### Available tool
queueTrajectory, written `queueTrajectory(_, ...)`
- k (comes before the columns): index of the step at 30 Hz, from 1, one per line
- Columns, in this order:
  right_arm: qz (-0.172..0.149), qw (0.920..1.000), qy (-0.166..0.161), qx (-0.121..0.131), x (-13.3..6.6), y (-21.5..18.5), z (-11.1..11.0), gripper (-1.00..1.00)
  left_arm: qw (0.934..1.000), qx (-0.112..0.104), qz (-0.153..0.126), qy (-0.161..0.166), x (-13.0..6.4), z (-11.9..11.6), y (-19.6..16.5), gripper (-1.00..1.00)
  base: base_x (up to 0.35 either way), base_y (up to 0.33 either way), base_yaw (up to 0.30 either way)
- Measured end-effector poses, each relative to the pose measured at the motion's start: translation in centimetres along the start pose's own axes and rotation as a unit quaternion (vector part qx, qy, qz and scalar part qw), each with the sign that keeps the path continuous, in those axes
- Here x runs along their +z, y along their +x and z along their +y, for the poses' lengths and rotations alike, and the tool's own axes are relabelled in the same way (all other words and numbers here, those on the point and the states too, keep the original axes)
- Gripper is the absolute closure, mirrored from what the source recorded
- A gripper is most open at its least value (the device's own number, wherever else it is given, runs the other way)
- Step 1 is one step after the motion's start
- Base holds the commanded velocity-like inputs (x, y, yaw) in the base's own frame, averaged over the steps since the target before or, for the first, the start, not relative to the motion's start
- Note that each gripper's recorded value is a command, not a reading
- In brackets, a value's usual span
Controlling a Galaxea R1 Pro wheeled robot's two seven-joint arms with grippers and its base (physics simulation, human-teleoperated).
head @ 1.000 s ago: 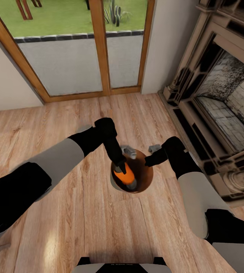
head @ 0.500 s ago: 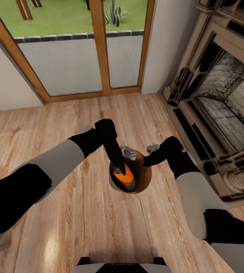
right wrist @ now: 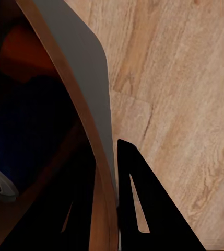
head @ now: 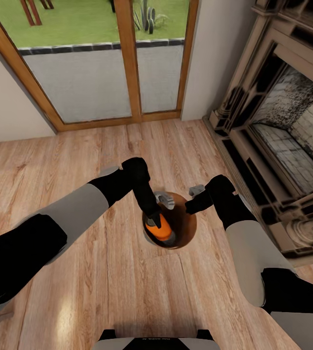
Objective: Put the three can of soda from the living room inside the tash can in the kitchen.
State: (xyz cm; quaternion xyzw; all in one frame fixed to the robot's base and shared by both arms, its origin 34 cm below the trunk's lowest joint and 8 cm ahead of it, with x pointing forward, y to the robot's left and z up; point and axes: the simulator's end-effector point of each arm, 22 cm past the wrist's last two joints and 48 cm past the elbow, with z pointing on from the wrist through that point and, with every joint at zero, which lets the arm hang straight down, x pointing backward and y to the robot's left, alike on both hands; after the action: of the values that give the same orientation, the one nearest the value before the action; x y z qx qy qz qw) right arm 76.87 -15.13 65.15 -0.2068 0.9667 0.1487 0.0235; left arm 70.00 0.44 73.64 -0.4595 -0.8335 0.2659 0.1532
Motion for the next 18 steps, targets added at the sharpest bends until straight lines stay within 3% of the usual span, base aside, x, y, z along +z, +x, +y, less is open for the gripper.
queueTrajectory(18,0.001,1.0,0.008,-0.003,0.04,-0.03,-0.14,1.0,1.0,-0.001,0.0,-0.002,0.46,0.1,0.12,1.0,0.0,0.0,0.0)
